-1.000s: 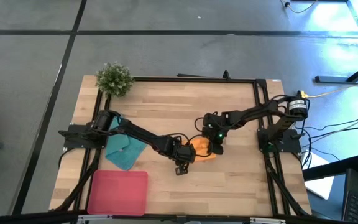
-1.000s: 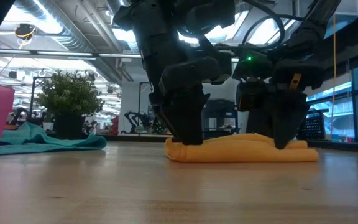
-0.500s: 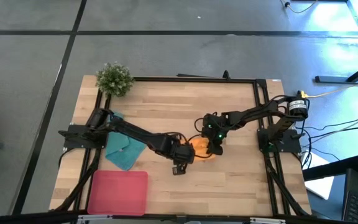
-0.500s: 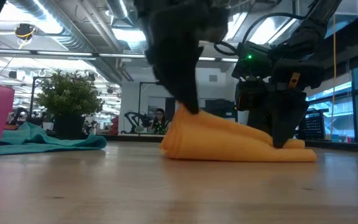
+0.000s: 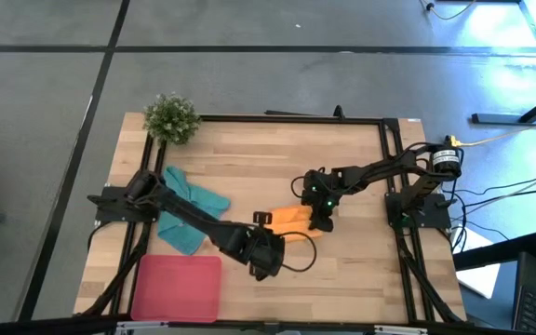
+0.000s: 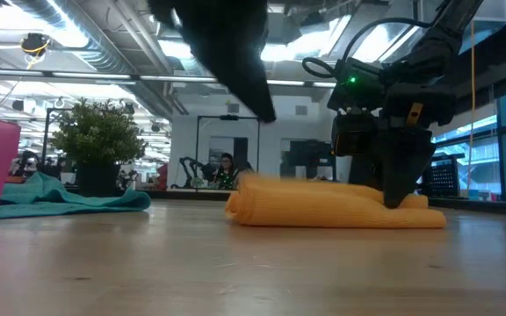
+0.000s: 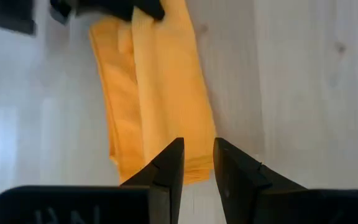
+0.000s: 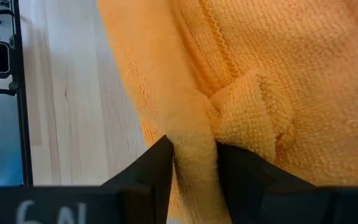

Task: Roll microfiber towels into tight, uniform cylinder then place into a basket
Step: Roll the yellow microfiber cloth

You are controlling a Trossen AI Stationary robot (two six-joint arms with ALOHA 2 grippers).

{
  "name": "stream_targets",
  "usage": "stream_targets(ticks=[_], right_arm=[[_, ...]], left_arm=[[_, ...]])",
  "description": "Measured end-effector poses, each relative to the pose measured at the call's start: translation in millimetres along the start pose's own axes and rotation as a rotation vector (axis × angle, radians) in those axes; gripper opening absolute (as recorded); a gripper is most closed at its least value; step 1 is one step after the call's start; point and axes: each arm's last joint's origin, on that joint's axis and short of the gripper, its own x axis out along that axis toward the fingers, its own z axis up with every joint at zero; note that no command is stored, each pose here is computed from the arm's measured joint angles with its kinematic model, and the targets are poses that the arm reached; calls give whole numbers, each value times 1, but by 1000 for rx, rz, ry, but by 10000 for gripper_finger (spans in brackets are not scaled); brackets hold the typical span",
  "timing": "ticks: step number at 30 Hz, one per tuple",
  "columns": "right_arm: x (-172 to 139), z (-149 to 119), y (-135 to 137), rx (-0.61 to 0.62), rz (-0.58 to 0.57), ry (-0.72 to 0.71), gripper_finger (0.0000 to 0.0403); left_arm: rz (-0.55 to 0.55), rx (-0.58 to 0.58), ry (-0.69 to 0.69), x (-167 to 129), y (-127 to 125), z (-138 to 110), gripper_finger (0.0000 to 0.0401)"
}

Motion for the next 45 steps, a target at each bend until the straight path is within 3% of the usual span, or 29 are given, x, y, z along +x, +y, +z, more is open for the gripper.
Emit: stream_targets(ticks=[4, 8, 16, 22, 32, 45], right_arm=[[0, 0, 0, 20, 0, 0, 122], [0, 0, 0, 20, 0, 0, 122], [0, 0, 0, 18, 1, -3, 122], [0, 0, 0, 17, 2, -4, 122], [0, 1, 0, 12, 2, -11, 122], [0, 1, 0, 11, 2, -12, 122]], left_arm=[[-38, 32, -39, -7, -6, 5, 78], [-85, 24, -28, 8, -9, -2, 78], [-79, -29, -39, 38, -7, -21, 78], [-84, -40, -60, 41, -9, -22, 81], [-64, -102, -62, 39, -5, -18, 127], [-57, -78, -2, 58, -8, -35, 128]])
